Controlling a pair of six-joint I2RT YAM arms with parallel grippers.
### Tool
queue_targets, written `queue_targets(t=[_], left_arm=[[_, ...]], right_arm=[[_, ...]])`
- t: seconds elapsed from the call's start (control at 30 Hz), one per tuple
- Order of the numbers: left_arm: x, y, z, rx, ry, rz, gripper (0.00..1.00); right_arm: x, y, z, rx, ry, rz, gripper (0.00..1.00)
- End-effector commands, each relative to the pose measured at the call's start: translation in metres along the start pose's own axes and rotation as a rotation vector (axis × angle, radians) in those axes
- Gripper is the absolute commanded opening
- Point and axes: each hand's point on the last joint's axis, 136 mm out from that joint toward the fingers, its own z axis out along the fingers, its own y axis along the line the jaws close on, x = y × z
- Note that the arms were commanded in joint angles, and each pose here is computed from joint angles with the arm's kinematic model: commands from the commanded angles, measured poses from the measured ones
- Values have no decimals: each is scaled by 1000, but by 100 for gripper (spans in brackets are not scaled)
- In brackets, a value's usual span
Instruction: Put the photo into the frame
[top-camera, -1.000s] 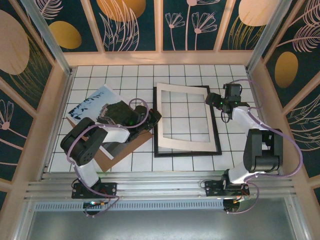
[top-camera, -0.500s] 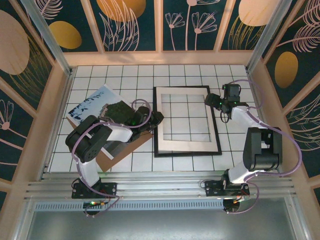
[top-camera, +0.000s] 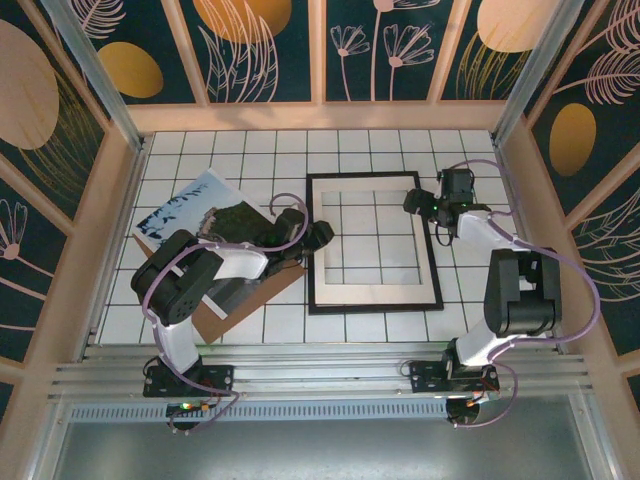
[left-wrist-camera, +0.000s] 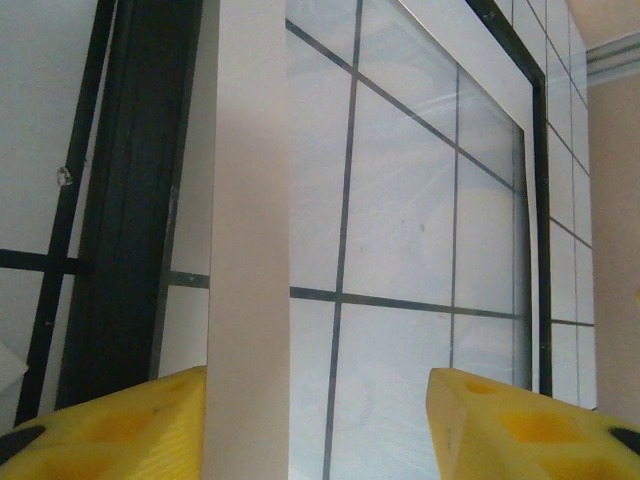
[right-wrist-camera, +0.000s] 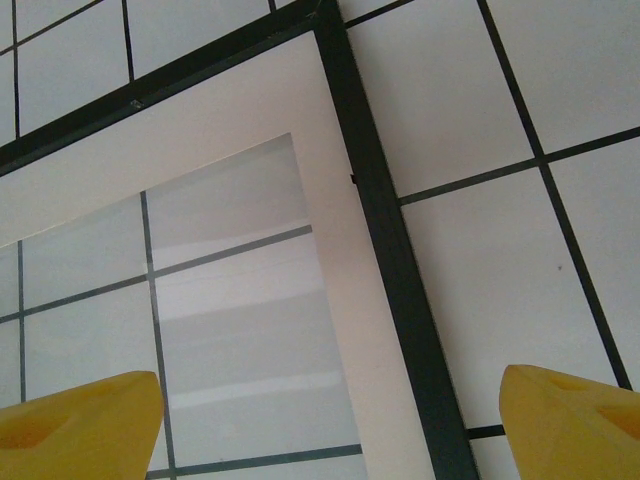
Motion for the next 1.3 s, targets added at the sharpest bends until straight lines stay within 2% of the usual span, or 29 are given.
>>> queue_targets(t=[0.0,0.53,0.63,0.7,0.77,0.83,0.9,1.03,1.13,1.27], left_arm=[[2,1,-5,-41,19,76,59],[-24,13,-34,-225,-55,297,69],[-47,20,-61,-333,-148,375,76],[-66,35,-85,-426,-229,402,84],[-82,58,-106,-478,-272,364,86],[-96,90,-124,-498,-281,261,86],[-111,122,-144,-514,-303,140,86],[-139,166,-186,-564,-424,4,87],[-153,199,-212,-613,-495,-90,87],[-161,229,-234,-682,-559,-139,88]], right_arm=[[-13,9,2,-14,-34,-28,88],[-13,28,-6,-30,-66,-97,88],[-11,59,-19,-102,-107,-174,88],[0,99,-30,-224,-124,-231,89],[19,143,-34,-349,-118,-277,90],[43,189,-31,-443,-77,-329,90],[71,233,-21,-494,-19,-392,89],[109,300,-1,-568,52,-470,88],[128,329,20,-541,76,-524,88],[140,339,57,-445,106,-554,87]])
